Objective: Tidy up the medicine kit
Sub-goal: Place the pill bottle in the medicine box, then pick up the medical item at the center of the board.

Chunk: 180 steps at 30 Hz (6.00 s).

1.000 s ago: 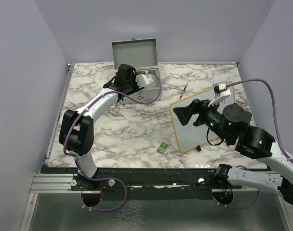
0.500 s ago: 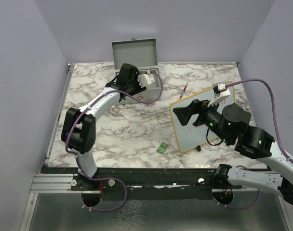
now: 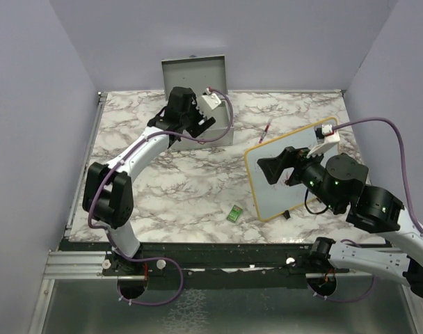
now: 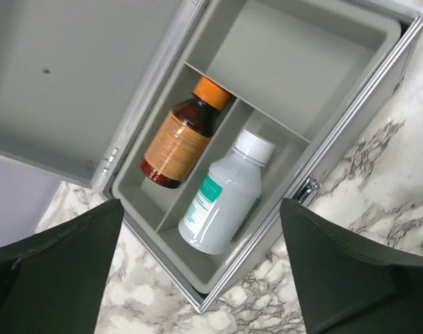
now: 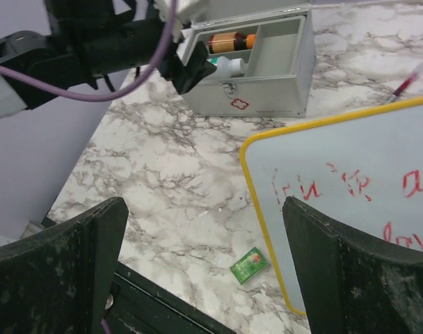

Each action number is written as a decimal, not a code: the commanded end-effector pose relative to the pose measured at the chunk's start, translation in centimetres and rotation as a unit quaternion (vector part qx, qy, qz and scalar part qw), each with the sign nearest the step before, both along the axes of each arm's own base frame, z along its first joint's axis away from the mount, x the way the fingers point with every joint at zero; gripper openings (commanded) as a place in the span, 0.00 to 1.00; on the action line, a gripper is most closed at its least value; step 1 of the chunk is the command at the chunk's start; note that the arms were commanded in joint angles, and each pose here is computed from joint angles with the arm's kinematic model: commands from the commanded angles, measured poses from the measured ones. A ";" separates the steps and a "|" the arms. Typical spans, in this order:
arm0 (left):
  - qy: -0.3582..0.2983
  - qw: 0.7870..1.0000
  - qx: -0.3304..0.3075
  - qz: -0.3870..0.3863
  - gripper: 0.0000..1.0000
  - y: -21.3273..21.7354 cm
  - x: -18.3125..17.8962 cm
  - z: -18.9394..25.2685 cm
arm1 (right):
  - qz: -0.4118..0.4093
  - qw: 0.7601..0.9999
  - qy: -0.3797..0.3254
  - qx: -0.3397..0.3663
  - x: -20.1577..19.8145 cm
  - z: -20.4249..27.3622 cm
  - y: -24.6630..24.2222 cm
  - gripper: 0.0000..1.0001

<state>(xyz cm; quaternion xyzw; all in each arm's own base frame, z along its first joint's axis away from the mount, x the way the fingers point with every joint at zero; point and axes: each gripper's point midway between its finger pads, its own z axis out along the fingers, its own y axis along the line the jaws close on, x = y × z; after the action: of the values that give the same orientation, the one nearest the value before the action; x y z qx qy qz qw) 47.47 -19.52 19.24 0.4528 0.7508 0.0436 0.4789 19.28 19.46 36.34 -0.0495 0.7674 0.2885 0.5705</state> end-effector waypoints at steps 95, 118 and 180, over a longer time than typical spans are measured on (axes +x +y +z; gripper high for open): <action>-0.127 0.875 -0.291 0.366 0.95 17.5 -22.0 5.2 | 0.322 0.754 0.308 -0.482 -2.2 -35.7 7.5 0.88; -0.124 0.876 -0.286 0.367 0.95 17.4 -22.2 5.1 | 0.319 0.764 0.275 -0.489 -0.5 -34.6 8.8 0.69; -0.157 0.862 -0.308 0.372 0.95 18.3 -23.1 6.7 | 0.233 0.861 0.039 -0.450 19.2 -14.9 16.3 0.54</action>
<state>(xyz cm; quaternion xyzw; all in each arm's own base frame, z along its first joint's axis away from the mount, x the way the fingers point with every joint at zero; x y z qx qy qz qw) 24.56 -1.53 25.53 -0.0381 0.7586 0.0509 0.6484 35.63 37.85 21.81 -0.4667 0.7977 0.0794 0.3736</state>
